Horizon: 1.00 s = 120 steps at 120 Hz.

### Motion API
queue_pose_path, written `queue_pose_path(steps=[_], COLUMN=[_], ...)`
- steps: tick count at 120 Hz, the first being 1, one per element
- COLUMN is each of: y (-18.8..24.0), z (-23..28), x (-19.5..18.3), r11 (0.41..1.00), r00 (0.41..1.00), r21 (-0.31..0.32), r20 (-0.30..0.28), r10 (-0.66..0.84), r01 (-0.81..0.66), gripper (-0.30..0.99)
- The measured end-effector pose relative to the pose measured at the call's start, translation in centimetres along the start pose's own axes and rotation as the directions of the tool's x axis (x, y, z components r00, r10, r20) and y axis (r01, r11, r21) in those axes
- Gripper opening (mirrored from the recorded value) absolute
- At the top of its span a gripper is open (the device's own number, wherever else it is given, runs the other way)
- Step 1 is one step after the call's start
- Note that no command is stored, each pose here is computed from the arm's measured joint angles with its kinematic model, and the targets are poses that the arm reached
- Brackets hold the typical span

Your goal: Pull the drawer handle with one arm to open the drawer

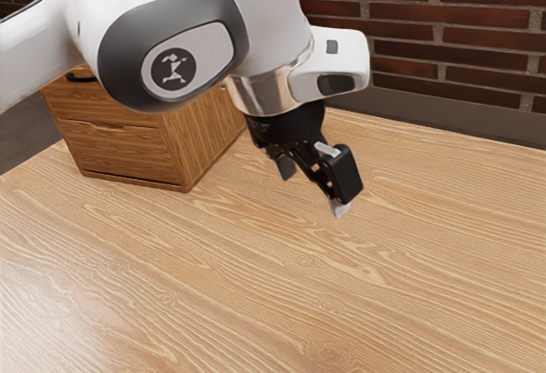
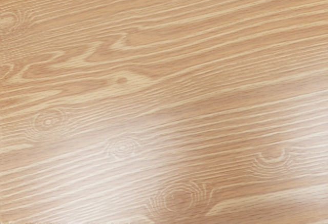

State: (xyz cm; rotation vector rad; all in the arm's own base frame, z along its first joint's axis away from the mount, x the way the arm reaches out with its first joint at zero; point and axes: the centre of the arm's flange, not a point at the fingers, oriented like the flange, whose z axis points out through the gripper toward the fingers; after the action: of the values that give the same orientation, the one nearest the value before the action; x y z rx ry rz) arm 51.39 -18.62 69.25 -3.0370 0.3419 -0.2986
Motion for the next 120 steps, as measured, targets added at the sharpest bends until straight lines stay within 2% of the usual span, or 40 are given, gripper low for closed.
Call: queue_pose_path(steps=[16,31,43,54,66,82,97,108,120], y=[-1.9,-5.7,-11.4,-13.7,-16.9,-20.8,-25.5,-29.1,-31.4], z=[1.2,1.1,-1.9,-5.0,-7.7,-7.9,-6.8,-6.3,-6.2], x=[-0.4,-3.9,-10.4,-17.9,-25.5,-30.6,-32.5,-33.4,-33.4], r11=[0.999,0.995,0.983,0.987,0.995,0.998,0.987,0.977,0.961], r00=[0.999,0.995,0.989,0.993,0.998,1.0,0.994,0.986,0.974], r21=[-0.004,-0.065,-0.138,-0.134,-0.083,0.057,0.126,0.152,0.182], r20=[0.029,0.072,0.103,0.089,0.038,0.023,-0.024,-0.056,-0.058], r10=[-0.037,-0.066,-0.104,-0.072,-0.056,0.01,0.103,0.156,0.22], r01=[0.037,0.071,0.118,0.084,0.059,-0.011,-0.099,-0.146,-0.206], gripper=[0.69,0.69,0.69,0.69,0.69,0.69,0.69,0.69,0.69])
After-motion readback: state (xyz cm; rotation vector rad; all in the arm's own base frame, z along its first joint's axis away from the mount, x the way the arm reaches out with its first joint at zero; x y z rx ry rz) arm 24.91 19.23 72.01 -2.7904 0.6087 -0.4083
